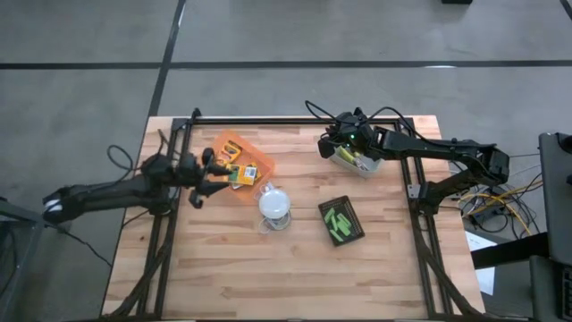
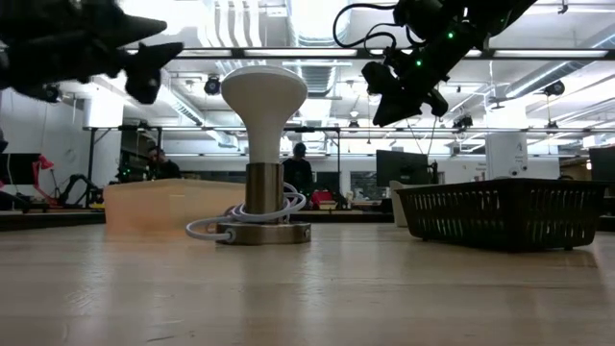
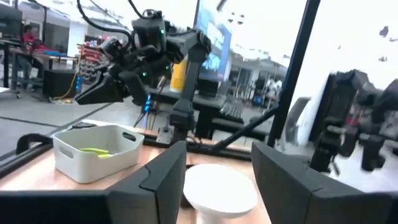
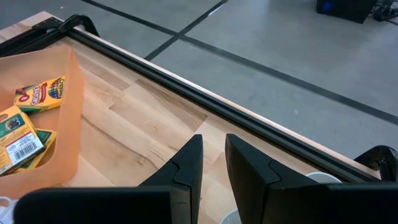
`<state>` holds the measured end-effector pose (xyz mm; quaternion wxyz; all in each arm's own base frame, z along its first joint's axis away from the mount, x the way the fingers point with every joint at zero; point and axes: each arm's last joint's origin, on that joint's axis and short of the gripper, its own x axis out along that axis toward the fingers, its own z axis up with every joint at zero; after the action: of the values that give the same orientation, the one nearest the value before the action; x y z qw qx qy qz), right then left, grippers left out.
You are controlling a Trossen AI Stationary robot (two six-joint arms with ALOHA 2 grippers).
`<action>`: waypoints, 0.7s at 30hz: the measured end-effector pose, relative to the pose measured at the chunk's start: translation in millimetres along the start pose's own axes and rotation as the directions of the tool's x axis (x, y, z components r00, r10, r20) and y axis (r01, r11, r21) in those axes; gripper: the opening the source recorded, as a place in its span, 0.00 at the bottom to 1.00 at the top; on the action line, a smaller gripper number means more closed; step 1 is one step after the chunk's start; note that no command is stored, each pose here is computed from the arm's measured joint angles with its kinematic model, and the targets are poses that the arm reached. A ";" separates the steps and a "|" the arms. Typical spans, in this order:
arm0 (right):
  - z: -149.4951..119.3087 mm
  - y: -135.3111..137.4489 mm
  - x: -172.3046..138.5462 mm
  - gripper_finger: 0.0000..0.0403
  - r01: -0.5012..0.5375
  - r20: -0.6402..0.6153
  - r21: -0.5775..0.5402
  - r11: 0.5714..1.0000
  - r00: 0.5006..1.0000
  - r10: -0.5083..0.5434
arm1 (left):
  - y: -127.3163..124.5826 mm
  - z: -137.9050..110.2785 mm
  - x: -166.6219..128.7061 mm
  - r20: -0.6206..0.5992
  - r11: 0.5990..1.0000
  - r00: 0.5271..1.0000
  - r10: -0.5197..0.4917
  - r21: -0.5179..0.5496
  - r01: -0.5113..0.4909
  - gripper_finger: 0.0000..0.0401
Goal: Pick & Place School Supplies
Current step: Return to Home Position
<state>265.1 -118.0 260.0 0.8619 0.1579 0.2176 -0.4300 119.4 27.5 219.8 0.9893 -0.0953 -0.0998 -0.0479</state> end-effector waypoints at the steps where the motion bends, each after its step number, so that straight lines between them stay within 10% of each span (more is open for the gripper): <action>1: 0.0 0.1 0.0 0.17 0.000 0.000 0.000 1.000 1.000 0.000 | -0.5 -3.3 -3.9 0.012 1.000 1.000 0.002 -0.017 -0.002 0.47; 21: 0.0 0.1 0.0 0.17 0.000 0.000 0.000 1.000 1.000 0.000 | 2.9 -29.3 -33.4 0.033 0.960 0.960 0.277 0.034 -0.278 0.47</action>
<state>265.2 -117.9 260.0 0.8620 0.1578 0.2174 -0.4299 92.6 27.1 184.2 0.9864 -0.0901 -0.0999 0.0945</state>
